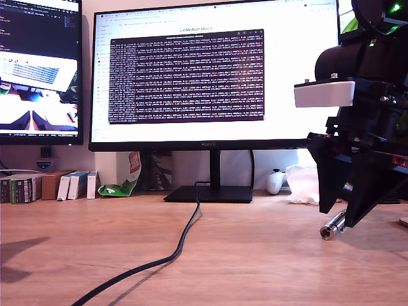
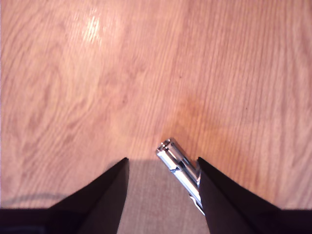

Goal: Pick the metallic laser pointer with your right arm, pass it to your left arm, then place it down to the left side of the table

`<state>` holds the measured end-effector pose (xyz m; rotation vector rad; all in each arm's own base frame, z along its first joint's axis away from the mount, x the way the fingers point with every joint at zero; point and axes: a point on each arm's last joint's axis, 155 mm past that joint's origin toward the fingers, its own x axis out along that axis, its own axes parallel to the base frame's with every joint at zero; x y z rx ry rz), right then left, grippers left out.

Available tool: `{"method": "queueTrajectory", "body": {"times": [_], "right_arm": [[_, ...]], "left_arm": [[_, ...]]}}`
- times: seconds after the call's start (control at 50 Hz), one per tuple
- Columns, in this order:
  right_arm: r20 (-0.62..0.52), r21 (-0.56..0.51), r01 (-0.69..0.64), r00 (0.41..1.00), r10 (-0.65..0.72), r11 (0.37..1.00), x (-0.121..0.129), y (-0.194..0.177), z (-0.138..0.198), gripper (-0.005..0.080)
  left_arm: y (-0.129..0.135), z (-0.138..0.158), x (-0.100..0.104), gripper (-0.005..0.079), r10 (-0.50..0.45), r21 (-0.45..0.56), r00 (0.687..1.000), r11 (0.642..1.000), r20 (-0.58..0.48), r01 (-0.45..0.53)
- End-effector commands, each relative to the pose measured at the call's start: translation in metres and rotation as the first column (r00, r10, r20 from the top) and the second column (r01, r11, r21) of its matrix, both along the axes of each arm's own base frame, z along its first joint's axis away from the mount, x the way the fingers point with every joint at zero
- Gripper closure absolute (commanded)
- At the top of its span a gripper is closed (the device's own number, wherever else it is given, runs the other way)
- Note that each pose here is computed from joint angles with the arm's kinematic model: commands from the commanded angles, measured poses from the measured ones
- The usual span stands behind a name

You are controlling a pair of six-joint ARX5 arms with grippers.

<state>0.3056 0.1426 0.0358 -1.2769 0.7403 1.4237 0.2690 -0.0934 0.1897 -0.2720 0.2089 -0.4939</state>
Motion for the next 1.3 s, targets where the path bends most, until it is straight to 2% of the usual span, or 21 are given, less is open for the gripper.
{"method": "queueTrajectory", "body": {"times": [0.0,0.36,0.4,0.52,0.7,0.92,1.14,1.28], "right_arm": [[-0.011,-0.012,-0.014,1.0,0.014,1.0,0.002,0.002,-0.009,0.0349],[-0.008,-0.039,-0.038,0.999,0.038,0.999,0.009,-0.002,-0.023,0.0369],[-0.007,-0.038,-0.039,0.999,0.039,0.999,0.01,-0.003,-0.023,0.0391],[-0.015,-0.04,-0.036,0.999,0.035,0.999,0.009,-0.007,-0.023,0.0539],[-0.02,-0.037,-0.046,0.999,0.045,0.998,0.008,-0.01,-0.023,0.0584],[-0.023,-0.011,-0.051,0.998,0.051,0.999,0.007,-0.005,-0.022,0.0765],[-0.016,-0.008,-0.066,0.998,0.066,0.998,0.007,0.001,-0.02,0.0765],[0.023,0.002,-0.083,0.996,0.083,0.997,0.017,0.012,-0.009,0.0765]], "left_arm": [[-0.001,0.007,0.001,0.0721,-0.006,0.006,1.0,1.0,0.021,0.005],[-0.001,0.006,0.0,0.0721,-0.006,0.006,1.0,1.0,0.015,0.005],[-0.001,0.005,0.0,0.0721,-0.005,0.006,1.0,1.0,0.013,0.005],[-0.001,0.005,0.0,0.0721,-0.005,0.007,1.0,1.0,0.013,0.005],[-0.001,0.005,0.0,0.0721,-0.005,0.006,1.0,1.0,0.012,0.005],[-0.001,0.005,0.0,0.0721,-0.004,0.007,1.0,1.0,0.012,0.004],[-0.001,0.005,0.0,0.0721,-0.004,0.007,1.0,1.0,0.011,0.004],[-0.001,0.004,0.0,0.0721,-0.005,0.007,1.0,1.0,0.009,0.005]]}}
